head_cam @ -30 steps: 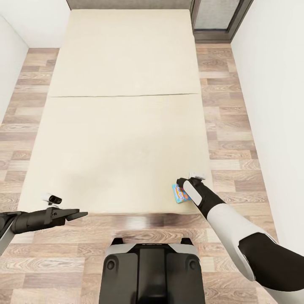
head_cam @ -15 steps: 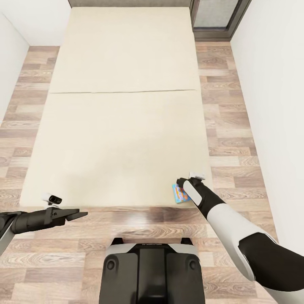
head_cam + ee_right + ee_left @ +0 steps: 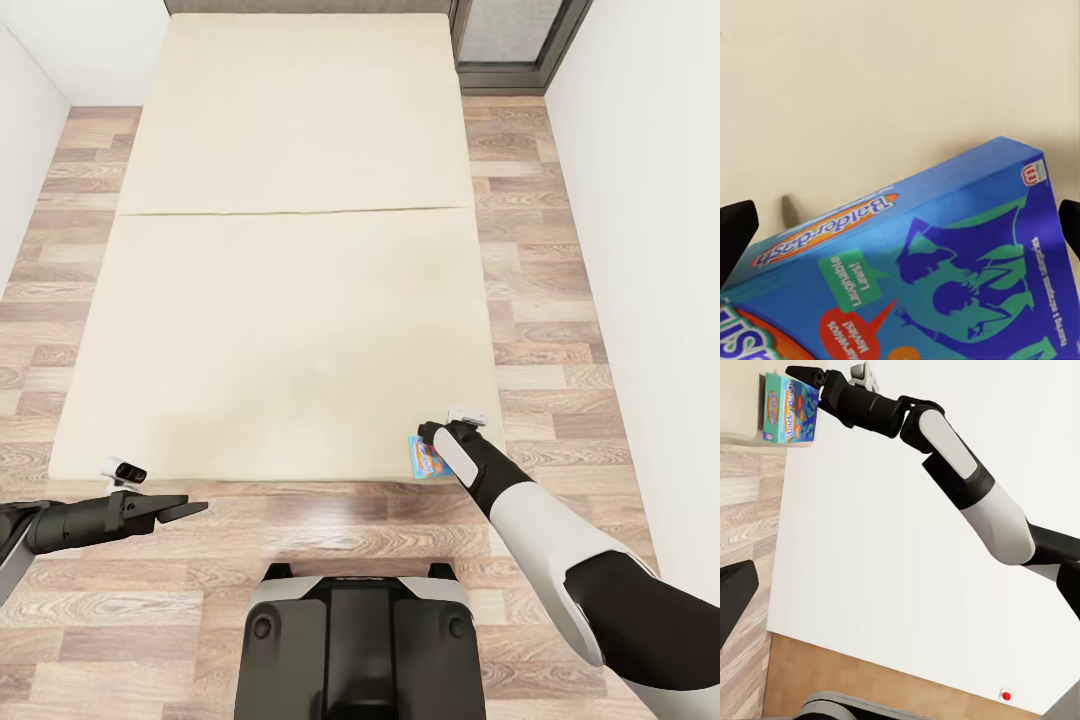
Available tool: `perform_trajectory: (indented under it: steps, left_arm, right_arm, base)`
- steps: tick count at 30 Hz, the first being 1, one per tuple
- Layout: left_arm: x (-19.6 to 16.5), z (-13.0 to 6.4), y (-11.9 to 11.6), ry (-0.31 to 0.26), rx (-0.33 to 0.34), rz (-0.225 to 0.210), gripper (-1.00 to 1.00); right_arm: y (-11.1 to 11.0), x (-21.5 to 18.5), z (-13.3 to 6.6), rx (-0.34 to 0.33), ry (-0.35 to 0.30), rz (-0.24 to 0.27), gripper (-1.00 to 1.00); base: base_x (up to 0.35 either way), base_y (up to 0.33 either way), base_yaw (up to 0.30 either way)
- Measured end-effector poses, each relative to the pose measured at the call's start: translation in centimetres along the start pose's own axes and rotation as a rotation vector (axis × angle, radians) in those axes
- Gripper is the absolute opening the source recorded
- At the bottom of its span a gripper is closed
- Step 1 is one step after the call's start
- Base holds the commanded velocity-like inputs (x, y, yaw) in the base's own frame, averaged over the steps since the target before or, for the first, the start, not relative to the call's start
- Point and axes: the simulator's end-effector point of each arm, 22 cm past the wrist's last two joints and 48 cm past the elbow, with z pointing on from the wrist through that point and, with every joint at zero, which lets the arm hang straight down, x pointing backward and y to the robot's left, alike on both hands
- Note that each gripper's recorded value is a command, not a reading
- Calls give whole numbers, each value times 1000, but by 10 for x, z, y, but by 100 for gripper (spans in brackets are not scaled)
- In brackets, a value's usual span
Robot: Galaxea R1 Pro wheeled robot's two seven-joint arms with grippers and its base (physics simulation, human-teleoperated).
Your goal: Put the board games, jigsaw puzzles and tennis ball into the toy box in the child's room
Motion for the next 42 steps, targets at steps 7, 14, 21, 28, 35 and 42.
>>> perform_trajectory:
  steps: [7,14,21,28,35,42]
  left_arm:
    - [0,0,0,0,0,0,100]
    - [0,0,0,0,0,0,100]
    - [0,0,0,0,0,0,100]
    - [0,0,0,0,0,0,100]
    - [0,0,0,0,1,0,100]
    - [0,0,0,0,1,0,100]
  right_arm:
    - [0,0,0,0,0,-1,100]
    - [0,1,0,0,0,-1,100]
    - [0,1,0,0,0,-1,100]
    - [1,1,0,0,1,-1,100]
    - [1,1,0,0,0,0,100]
    - [1,1,0,0,-1,0,100]
  base:
    - [-125,0,0]
    - [-32,0,0]
    - [-2,0,0]
    - [-7,0,0]
    - [-61,0,0]
    - [-7,0,0]
